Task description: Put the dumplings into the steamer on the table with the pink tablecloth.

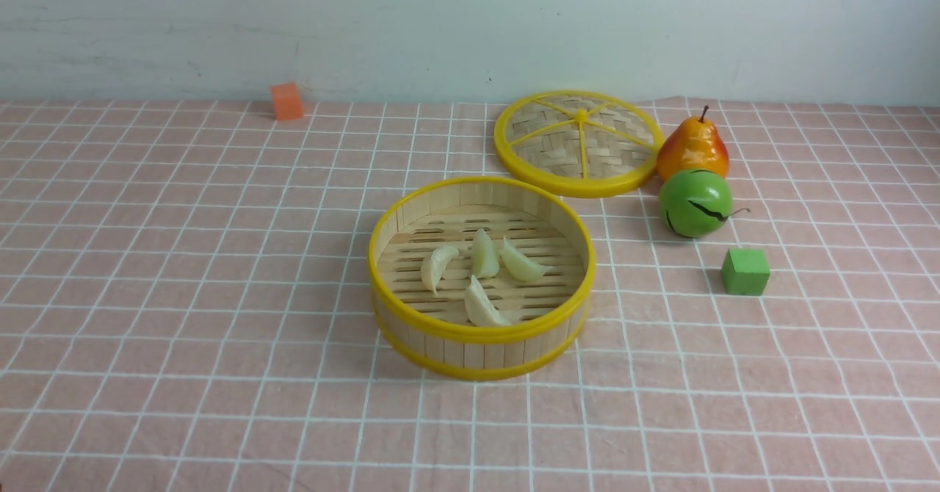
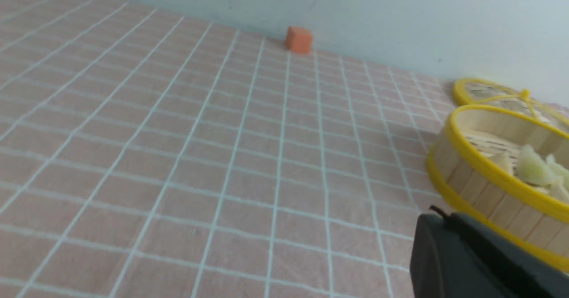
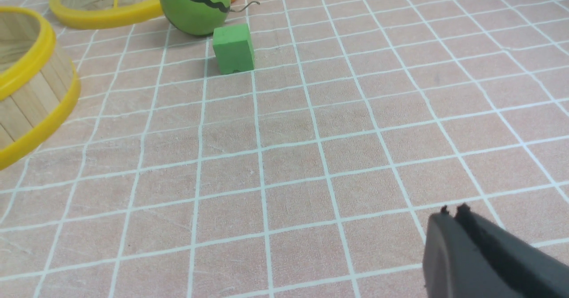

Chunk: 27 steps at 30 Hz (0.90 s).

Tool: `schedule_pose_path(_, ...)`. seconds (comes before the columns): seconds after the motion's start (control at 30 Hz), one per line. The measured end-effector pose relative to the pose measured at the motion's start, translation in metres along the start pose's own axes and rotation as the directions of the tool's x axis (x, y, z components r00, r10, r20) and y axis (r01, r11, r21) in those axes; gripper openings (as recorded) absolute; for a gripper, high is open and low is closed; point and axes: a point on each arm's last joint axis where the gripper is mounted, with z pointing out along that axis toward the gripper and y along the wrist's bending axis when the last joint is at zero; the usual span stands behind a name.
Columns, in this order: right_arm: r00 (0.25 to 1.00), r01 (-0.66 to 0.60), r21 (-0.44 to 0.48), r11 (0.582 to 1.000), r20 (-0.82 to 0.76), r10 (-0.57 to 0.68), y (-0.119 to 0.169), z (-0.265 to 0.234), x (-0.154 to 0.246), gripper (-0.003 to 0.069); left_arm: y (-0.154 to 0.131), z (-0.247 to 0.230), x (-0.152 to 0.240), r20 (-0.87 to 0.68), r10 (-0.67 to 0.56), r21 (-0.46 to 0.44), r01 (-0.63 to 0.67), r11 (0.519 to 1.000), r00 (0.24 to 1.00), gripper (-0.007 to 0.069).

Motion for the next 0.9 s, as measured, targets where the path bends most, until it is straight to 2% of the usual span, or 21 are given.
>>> schedule_pose_path(0.13,1.0,0.0,0.0,1.0,-0.001,0.0,0.0,0.0,0.0,0.0018,0.005,0.002,0.008,-0.025,-0.015,-0.045,0.014,0.999,1.0,-0.0014)
schedule_pose_path(0.33,1.0,0.0,-0.001,1.0,-0.001,0.0,0.0,0.0,0.0,0.0028,0.01,0.0,0.018,-0.14,0.033,-0.089,-0.045,0.995,0.99,-0.0014)
schedule_pose_path(0.9,1.0,0.0,-0.001,1.0,-0.001,0.0,0.0,0.0,0.0,0.0045,0.01,0.0,0.019,-0.155,0.035,-0.089,-0.05,0.995,0.987,-0.0014)
